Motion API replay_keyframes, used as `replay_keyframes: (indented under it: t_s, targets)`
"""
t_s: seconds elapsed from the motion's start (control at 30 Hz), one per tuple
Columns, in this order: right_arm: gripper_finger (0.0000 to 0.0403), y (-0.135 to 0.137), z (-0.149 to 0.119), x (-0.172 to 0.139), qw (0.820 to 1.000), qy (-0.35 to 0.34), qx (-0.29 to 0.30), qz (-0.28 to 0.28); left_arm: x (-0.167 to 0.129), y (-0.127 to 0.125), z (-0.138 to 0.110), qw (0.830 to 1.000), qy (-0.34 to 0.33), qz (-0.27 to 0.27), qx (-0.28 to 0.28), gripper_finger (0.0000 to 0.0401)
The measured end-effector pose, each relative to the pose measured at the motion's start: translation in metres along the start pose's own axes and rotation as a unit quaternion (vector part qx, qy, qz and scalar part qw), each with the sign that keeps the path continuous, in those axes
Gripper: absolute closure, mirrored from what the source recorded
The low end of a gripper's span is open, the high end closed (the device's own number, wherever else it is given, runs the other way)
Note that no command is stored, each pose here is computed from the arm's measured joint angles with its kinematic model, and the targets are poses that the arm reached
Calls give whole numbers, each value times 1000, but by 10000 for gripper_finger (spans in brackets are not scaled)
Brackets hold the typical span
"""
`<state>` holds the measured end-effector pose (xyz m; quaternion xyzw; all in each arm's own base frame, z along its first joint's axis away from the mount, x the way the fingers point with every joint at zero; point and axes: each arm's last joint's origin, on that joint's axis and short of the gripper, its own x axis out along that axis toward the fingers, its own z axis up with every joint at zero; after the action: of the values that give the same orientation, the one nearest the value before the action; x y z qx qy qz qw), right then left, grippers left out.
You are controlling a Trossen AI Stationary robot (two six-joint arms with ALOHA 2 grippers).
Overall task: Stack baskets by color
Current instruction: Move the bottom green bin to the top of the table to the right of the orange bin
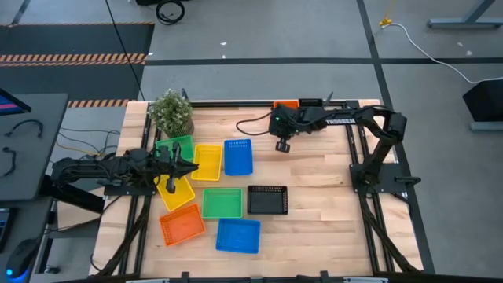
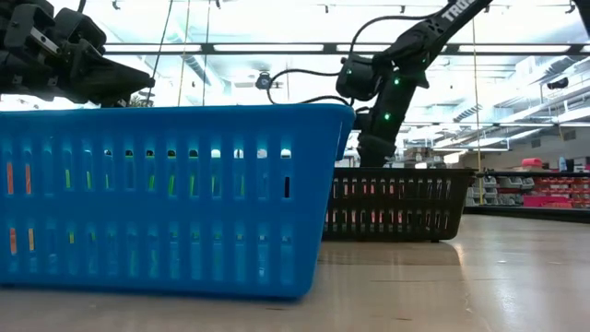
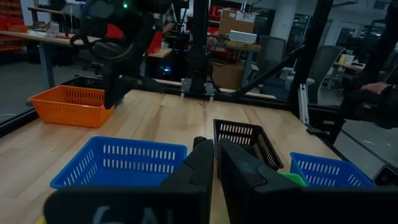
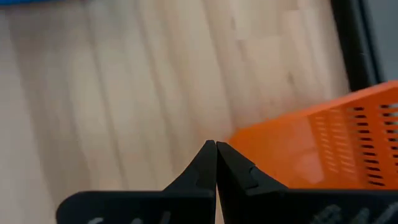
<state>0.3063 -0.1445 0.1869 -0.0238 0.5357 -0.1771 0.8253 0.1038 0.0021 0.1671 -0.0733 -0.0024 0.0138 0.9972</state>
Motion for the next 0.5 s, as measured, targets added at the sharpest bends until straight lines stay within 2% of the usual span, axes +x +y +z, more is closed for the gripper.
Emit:
replay_keyframes:
  t_s: [0.13, 0.33, 0.43, 0.5]
  targets:
    - [398, -4, 2, 0, 1000, -8, 5, -26, 0, 0, 0, 1000, 0, 0, 0, 366]
    - [398, -6, 4, -1, 999, -22, 9, -30, 0, 0, 0, 1000, 0, 0, 0, 364]
    - [398, -1, 11, -6, 998, -49, 4, -26, 0, 0, 0, 1000, 0, 0, 0, 368]
    - [398, 8, 15, -11, 998, -68, -6, 2, 0, 0, 0, 1000, 0, 0, 0, 370]
